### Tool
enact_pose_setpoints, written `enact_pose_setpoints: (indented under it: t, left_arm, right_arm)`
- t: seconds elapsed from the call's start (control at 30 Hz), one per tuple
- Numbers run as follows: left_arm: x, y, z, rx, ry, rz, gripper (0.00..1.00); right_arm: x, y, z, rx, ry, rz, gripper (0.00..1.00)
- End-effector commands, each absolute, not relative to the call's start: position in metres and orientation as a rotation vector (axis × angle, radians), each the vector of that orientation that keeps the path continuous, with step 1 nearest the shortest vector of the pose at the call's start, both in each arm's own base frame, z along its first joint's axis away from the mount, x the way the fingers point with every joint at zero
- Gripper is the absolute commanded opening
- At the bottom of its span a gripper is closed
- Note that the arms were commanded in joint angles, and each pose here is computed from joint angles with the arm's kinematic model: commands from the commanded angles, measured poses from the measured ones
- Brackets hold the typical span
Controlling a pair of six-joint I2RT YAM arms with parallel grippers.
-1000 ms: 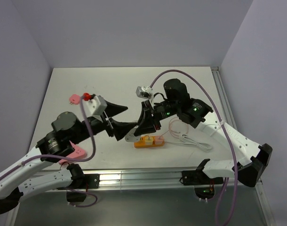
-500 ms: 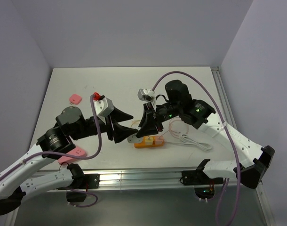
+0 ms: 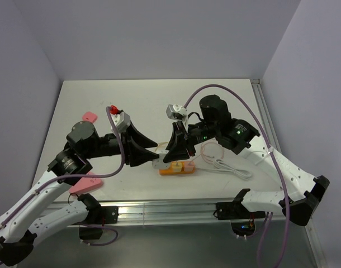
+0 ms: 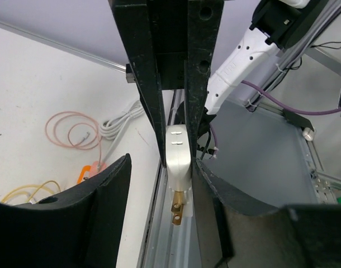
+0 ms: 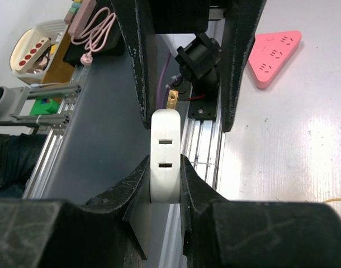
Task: Insert the plug
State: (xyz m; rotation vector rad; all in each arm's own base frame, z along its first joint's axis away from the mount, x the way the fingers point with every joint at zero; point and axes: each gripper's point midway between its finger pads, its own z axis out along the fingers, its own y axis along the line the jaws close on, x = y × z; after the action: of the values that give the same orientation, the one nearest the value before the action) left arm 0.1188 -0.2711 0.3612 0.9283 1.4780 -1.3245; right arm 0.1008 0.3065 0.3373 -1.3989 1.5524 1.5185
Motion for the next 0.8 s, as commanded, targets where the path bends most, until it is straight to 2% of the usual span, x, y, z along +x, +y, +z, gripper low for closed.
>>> enact_pose_setpoints:
  t: [0.0,0.13,0.23,0.33,0.37,0.4,0.43,0.53,0.57,0.63,0.77]
  left_arm:
    - [0.108,-0.271,0.371,0.976,1.412,-1.408,0.51]
    - [0.102,-0.273,0.374,0.994,1.384,-1.459,0.47]
    - [0.099,-0.275,0.371,1.011,1.392,-1.491,0.40]
    - [0.097,-0.276,0.370,1.023,1.397,-1.509,0.26]
    - [0.098,-0.276,0.369,1.024,1.402,-1.506,0.07]
    - [0.100,-0.276,0.370,1.014,1.409,-1.497,0.01]
    - [0.101,-0.276,0.369,1.006,1.419,-1.491,0.01]
    - [0.107,-0.272,0.375,0.952,1.401,-1.442,0.01]
    - [0.110,-0.270,0.377,0.925,1.398,-1.423,0.01]
    - [0.117,-0.264,0.384,0.844,1.380,-1.374,0.00]
    - [0.117,-0.251,0.416,0.712,1.238,-1.369,0.00]
  right_arm:
    - [0.097,0.306,0.360,-1.409,1.449,1.513,0.00]
    - [0.100,0.309,0.360,-1.400,1.457,1.512,0.00]
    - [0.103,0.311,0.365,-1.390,1.448,1.511,0.00]
    - [0.105,0.314,0.372,-1.363,1.448,1.519,0.02]
    - [0.106,0.315,0.373,-1.358,1.450,1.519,0.05]
    - [0.107,0.315,0.373,-1.351,1.453,1.516,0.09]
    - [0.108,0.316,0.376,-1.333,1.455,1.519,0.11]
    - [0.114,0.318,0.375,-1.289,1.484,1.506,0.29]
    - [0.117,0.319,0.372,-1.267,1.503,1.497,0.39]
    - [0.124,0.321,0.372,-1.201,1.533,1.478,0.48]
    - [0.131,0.324,0.368,-1.085,1.541,1.505,0.56]
